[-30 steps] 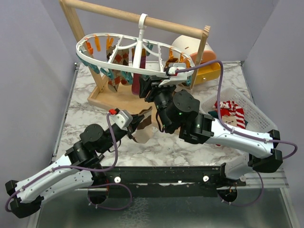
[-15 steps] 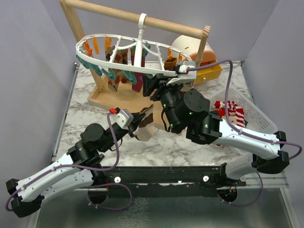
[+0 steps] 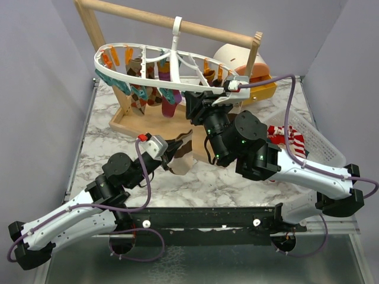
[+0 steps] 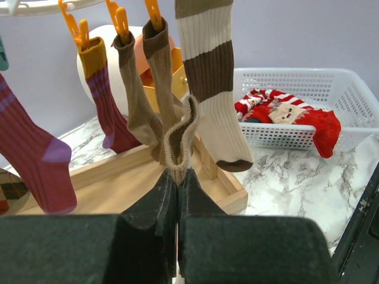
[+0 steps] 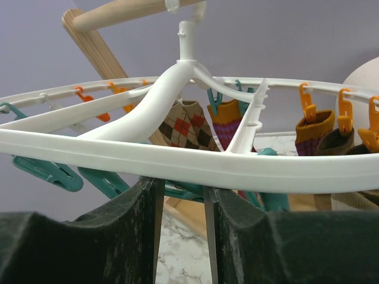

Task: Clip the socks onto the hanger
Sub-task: Rotate the hanger at the clothesline.

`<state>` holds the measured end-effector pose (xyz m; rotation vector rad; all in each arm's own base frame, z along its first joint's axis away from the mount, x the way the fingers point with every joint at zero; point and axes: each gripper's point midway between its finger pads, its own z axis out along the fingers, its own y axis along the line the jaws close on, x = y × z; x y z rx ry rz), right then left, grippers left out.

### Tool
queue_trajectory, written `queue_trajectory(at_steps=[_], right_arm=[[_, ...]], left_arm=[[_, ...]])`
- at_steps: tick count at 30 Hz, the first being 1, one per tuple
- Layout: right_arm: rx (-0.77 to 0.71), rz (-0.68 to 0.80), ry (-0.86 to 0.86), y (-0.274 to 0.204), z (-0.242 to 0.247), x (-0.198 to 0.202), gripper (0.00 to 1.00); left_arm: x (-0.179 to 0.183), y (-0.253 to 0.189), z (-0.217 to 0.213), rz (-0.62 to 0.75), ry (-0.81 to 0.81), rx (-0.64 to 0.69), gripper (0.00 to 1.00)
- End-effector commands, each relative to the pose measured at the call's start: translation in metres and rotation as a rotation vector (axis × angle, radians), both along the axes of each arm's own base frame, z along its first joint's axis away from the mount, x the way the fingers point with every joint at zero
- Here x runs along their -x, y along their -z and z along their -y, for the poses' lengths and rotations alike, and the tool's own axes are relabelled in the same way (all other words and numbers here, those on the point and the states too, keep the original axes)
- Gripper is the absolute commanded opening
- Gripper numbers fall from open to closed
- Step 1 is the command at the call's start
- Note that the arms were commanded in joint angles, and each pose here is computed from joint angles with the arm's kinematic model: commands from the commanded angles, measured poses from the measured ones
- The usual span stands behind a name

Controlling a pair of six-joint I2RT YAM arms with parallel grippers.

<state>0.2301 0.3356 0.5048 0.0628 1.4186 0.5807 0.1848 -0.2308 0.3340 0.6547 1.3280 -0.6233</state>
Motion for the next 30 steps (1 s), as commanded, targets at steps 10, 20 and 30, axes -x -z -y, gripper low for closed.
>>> queue_trajectory(at_steps=[10,20,30], right_arm=[[-0.043,-0.012,0.011,-0.005,0.025,0.006,0.19],[-0.027,-0.024,0.046,0.0,0.047,0.007,0.12],[0.033,-0.021,0.107,0.024,0.086,0.008,0.05]], left_arm=[[-0.002,-0.008,0.004,0.025,0.008,0.022,0.0],[-0.004,-0.015,0.012,0.036,0.025,0.027,0.0],[-0.005,-0.011,0.013,0.028,0.022,0.015,0.0]])
